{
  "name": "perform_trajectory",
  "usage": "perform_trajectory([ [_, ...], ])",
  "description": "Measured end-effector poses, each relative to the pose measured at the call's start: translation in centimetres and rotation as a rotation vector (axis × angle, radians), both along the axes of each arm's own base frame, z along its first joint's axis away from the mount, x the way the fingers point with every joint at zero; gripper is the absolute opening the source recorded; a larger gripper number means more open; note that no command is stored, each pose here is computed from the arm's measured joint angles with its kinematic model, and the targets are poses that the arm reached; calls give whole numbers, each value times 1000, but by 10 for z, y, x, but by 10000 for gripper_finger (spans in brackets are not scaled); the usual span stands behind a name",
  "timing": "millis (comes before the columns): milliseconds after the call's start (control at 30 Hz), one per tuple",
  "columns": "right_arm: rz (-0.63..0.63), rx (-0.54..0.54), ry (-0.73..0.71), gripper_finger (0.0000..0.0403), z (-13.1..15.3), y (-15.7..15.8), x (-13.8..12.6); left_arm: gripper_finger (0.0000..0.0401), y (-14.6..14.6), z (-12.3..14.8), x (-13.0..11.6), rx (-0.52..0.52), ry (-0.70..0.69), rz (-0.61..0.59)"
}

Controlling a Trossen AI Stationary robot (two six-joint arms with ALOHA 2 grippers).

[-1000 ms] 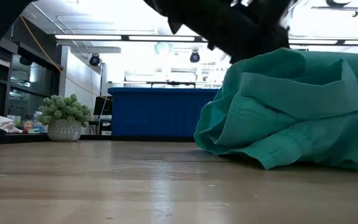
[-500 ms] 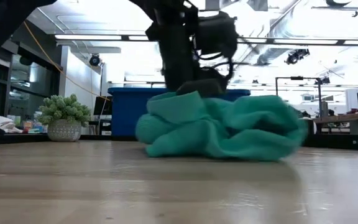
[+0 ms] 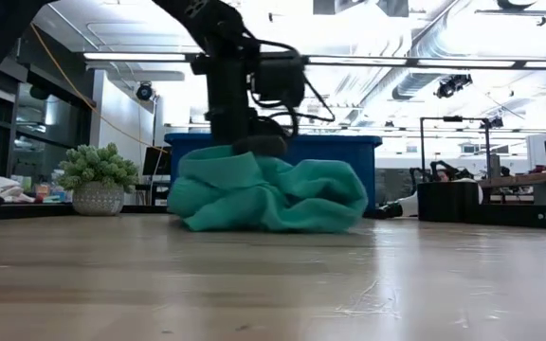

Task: Fold laundry
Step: Fold the light blue shorts

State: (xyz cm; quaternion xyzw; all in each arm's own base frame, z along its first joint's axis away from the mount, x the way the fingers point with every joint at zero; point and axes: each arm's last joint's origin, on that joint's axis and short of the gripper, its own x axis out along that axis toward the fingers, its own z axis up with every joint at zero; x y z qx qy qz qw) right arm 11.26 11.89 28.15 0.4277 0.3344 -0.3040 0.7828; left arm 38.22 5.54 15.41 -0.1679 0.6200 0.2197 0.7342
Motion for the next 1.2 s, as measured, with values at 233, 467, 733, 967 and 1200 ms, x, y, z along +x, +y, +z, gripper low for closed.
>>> perform_trajectory([
  [233, 12, -16, -3, 0, 0, 0, 0, 0, 19, 6, -25, -21, -41, 90],
  [467, 12, -16, -5, 0, 0, 0, 0, 0, 29, 5, -32, -63, -62, 160],
  [733, 10, -22, -16, 0, 0, 0, 1, 0, 23, 20, -23, -110, -202, 42],
  [967, -1, -22, -26, 0, 1, 0, 1, 0, -32, 32, -9, -70, -289, -298],
  [1200, -8, -22, -31, 0, 1, 0, 1, 0, -64, 32, -9, 103, -242, -418],
])
